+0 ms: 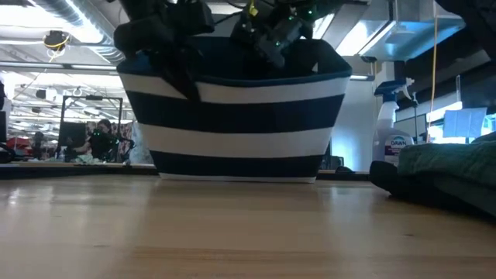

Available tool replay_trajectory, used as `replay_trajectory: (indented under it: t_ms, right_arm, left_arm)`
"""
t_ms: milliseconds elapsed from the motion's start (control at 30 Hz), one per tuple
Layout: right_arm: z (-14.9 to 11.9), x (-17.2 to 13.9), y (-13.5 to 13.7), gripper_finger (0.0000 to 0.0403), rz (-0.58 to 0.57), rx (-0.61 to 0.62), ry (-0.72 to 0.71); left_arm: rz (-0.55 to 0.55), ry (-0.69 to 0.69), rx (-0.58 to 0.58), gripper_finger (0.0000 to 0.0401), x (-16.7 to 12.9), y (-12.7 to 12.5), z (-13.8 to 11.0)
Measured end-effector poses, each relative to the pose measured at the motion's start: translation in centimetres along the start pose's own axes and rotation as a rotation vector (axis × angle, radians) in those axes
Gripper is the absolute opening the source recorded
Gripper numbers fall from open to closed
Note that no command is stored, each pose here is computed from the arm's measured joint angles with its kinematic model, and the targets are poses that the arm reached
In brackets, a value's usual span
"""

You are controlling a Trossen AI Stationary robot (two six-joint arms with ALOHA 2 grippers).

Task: Fold Laundry from Bin
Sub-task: Fold the gray shirt

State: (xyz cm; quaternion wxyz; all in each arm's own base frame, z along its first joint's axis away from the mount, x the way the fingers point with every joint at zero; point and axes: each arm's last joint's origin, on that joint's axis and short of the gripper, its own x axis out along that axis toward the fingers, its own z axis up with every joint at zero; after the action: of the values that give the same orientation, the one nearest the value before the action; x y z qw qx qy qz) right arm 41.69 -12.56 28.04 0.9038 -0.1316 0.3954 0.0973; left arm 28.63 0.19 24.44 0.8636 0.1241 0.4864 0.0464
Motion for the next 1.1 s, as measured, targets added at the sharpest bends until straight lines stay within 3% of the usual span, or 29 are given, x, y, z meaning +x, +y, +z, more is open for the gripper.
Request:
replay_trajectory:
  t_ms: [267, 467, 667, 933, 1100]
  right_arm:
    - [-1.1, 3.0, -0.1, 0.0339, -0.122, 0.036, 0.144]
    - [-2.0, 4.5, -0.2, 0.0339, -0.110, 0.061, 0.185]
    - [-2.0, 4.6, -0.2, 0.0254, -0.121, 0.059, 0.183]
    - [-1.9, 4.4, -0.2, 0.0031, -0.143, 0.001, 0.203]
    - [-1.3, 3.0, -0.4, 0.0022, -0.230, -0.005, 0.217]
  left_arm:
    - [0.004, -0.018, -0.004, 0.0009, 0.0, 0.0, 0.2]
    - [0.003, -0.020, -0.004, 0.0010, 0.0, 0.0, 0.2]
    - [0.004, -0.021, -0.003, 0.0010, 0.0, 0.0, 0.2]
    - [0.012, -0.021, -0.001, 0.0010, 0.0, 0.1, 0.2]
    - [0.016, -0.022, -0.003, 0.0010, 0.0, 0.1, 0.2]
